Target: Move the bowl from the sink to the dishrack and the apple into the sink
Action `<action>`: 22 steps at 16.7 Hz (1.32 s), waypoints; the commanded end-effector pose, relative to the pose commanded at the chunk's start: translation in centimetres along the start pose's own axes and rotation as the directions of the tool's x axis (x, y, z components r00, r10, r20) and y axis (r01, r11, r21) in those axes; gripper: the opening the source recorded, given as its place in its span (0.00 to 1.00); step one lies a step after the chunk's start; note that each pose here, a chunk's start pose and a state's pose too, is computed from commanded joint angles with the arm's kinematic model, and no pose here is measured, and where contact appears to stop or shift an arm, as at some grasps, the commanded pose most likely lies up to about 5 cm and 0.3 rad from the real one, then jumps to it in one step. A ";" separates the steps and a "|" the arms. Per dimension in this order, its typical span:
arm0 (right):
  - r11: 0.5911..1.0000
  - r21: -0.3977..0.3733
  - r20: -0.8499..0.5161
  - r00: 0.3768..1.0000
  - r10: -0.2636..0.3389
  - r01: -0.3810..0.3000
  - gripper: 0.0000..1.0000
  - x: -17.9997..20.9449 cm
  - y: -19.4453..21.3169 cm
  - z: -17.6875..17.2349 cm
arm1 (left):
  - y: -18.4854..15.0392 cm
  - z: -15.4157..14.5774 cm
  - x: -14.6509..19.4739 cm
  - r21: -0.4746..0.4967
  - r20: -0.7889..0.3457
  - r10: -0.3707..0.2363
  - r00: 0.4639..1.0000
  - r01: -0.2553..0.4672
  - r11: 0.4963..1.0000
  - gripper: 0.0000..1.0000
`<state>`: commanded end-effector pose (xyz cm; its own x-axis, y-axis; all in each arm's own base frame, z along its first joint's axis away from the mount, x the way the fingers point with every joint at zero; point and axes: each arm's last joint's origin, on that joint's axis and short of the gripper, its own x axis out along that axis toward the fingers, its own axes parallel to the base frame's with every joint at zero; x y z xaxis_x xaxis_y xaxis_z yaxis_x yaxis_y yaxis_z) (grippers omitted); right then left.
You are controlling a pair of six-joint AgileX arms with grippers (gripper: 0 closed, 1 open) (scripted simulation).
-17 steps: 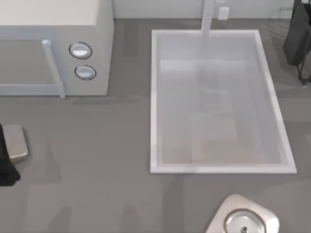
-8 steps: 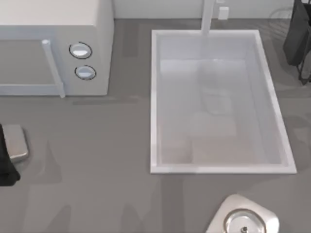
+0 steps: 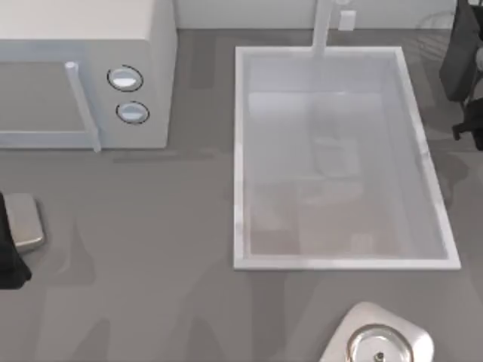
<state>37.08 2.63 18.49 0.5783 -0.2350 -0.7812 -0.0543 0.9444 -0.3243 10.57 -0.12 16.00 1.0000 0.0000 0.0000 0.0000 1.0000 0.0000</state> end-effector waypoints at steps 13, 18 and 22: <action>0.954 0.228 0.790 0.610 -0.064 -0.194 0.00 -10.6 14.1 -2.5 | 0.0 0.0 0.0 0.000 0.000 0.000 1.000 0.000 1.000 1.00; 0.944 0.238 0.812 0.581 -0.064 -0.229 0.00 -11.4 14.6 -3.3 | 0.0 0.0 0.0 0.000 0.000 0.000 1.000 0.000 1.000 1.00; 0.944 0.237 0.809 0.585 -0.062 -0.228 0.00 -10.9 14.8 -3.3 | 0.0 0.0 0.0 0.000 0.000 0.000 1.000 0.000 1.000 1.00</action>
<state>27.26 18.39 20.45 0.9999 -0.0098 -0.0056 0.0098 1.0000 -0.0020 10.57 -0.12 16.00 1.0000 0.0000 0.0000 0.0000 1.0000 0.0000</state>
